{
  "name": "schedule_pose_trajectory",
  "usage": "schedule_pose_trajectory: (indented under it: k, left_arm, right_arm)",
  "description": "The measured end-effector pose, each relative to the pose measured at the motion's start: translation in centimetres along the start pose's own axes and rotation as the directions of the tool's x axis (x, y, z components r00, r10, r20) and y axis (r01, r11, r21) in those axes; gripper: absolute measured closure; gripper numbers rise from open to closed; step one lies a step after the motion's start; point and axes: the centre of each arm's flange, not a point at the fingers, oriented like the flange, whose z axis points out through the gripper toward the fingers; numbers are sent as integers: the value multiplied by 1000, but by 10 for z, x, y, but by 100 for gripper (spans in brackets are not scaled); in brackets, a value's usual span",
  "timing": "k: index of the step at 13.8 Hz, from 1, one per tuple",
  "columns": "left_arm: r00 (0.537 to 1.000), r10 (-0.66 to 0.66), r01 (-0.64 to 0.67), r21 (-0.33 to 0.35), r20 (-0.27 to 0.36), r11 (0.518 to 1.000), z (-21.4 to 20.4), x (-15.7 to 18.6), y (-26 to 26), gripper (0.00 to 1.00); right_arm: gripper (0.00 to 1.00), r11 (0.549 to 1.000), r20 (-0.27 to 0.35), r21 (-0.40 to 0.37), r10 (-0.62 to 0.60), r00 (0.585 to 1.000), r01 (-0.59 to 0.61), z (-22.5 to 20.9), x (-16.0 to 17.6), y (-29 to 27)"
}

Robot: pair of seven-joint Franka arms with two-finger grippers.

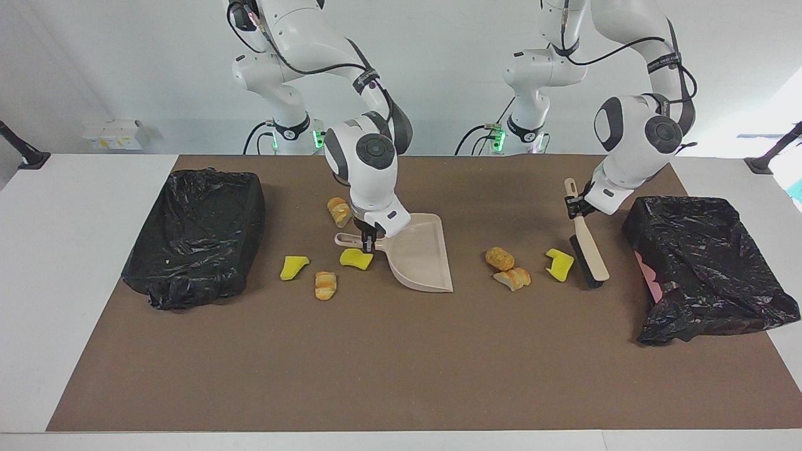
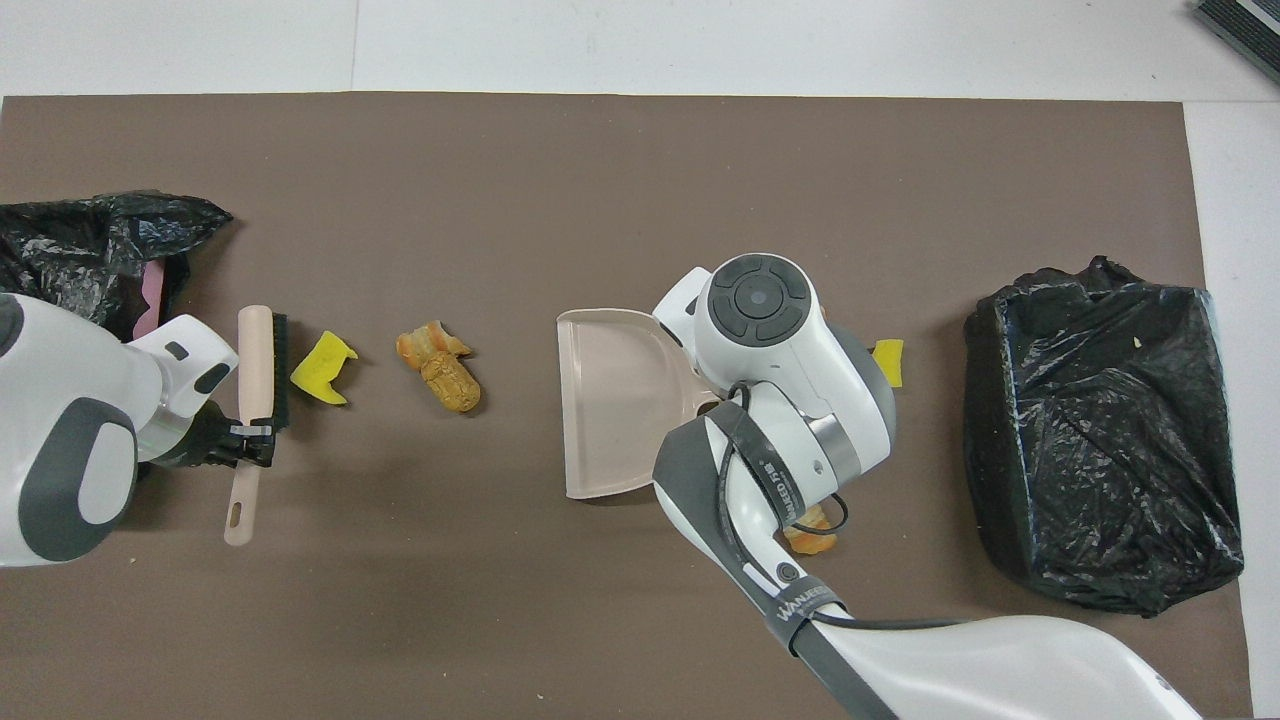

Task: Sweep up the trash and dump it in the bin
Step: 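Sweep the sponge and bread pieces into the dustpan with the left gripper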

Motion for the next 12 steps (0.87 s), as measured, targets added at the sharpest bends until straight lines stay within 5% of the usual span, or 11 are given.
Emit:
schedule_pose_trajectory:
  k: [12]
  left_arm:
    - [952, 305, -305, 2, -28, 952, 24, -37, 176, 74]
  right_arm:
    - [68, 999, 0, 4, 32, 999, -32, 1, 0, -1]
